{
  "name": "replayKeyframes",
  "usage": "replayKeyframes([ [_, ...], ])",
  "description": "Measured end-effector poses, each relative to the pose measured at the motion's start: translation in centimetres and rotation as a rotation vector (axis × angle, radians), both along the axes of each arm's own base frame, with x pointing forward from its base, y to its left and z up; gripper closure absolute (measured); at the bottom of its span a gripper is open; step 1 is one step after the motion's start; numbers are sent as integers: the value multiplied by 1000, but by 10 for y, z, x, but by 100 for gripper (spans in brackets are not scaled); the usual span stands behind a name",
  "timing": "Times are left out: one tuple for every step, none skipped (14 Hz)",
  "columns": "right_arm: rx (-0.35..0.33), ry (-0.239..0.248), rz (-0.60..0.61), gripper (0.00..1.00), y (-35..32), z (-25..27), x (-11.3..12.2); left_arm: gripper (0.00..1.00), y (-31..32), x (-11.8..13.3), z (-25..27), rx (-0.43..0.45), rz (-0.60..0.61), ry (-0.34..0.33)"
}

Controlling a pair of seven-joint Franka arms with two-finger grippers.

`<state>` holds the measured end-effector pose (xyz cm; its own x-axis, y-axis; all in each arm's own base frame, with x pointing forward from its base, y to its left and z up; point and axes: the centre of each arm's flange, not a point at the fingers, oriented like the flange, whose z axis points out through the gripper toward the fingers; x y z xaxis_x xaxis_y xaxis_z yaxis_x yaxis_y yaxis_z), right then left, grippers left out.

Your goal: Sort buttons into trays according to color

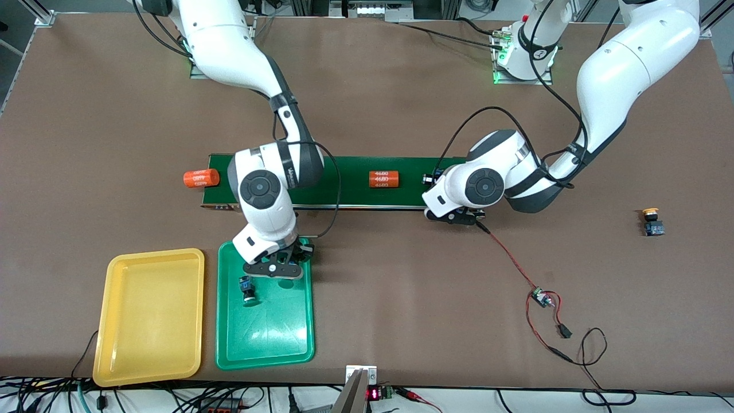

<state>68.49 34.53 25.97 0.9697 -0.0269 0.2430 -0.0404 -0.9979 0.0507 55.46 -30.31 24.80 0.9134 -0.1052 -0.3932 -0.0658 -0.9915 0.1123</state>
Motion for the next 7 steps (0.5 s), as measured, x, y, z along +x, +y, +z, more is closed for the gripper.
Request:
replayKeyframes([
  [-5, -18, 15, 67, -4, -8, 4, 29, 5, 5, 5, 4, 15, -6],
  [-14, -30, 28, 67, -13, -15, 10, 20, 13, 14, 14, 2, 38, -20],
  [-24, -36, 42, 67, -24, -20, 16, 11, 27, 27, 30, -4, 68, -37],
  [-34, -39, 53, 67, -37, -25, 23, 1, 47, 41, 47, -6, 102, -50],
  [-43, -40, 59, 67, -50, -29, 28, 0, 70, 53, 65, -6, 138, -61],
  [-50, -37, 63, 67, -59, -32, 32, 0, 97, 66, 80, -1, 178, -68],
  [-53, -34, 64, 67, -64, -37, 33, 0, 122, 75, 92, 8, 214, -70],
])
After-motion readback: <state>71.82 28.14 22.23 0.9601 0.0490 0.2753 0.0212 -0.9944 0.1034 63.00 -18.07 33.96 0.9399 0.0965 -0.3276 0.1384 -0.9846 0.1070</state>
